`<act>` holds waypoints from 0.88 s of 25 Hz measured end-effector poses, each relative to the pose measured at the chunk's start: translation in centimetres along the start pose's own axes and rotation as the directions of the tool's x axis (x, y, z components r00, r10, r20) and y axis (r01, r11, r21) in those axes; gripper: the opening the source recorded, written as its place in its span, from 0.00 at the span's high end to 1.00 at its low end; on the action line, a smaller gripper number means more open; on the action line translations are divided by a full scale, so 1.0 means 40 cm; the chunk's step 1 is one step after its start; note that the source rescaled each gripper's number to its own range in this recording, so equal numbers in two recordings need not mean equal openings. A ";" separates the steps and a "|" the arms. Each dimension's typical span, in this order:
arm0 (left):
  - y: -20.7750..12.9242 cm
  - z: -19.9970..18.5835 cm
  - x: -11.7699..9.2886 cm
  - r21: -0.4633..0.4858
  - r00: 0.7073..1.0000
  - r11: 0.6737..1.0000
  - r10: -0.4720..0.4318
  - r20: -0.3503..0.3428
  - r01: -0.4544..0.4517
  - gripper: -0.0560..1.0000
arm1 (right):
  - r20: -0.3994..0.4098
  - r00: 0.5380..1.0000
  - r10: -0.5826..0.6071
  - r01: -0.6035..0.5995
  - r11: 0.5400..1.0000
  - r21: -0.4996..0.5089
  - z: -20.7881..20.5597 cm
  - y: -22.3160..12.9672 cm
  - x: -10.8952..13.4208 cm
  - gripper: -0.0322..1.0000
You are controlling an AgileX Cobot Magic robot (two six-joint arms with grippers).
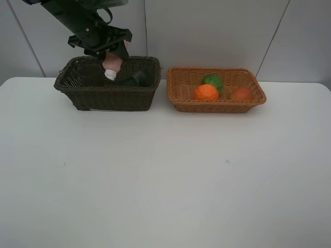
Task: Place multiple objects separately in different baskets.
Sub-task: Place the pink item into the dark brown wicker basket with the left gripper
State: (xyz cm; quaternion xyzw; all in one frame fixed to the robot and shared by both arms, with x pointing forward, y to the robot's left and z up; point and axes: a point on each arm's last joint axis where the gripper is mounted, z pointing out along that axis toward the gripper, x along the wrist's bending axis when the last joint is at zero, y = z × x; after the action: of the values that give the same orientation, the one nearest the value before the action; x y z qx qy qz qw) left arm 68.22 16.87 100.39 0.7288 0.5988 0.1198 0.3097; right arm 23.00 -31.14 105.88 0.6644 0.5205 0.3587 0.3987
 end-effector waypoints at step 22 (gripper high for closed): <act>0.035 0.096 0.025 0.034 0.997 0.998 0.052 -0.060 -0.050 0.34 | 0.000 1.000 0.000 0.000 1.000 0.000 0.000 0.000 0.000 0.12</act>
State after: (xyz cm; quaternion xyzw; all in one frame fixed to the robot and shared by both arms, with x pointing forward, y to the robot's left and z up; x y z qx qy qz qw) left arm 71.69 16.49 98.04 0.7448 0.5912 0.1399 0.2761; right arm 23.00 -31.14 105.88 0.6644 0.5205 0.3587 0.3987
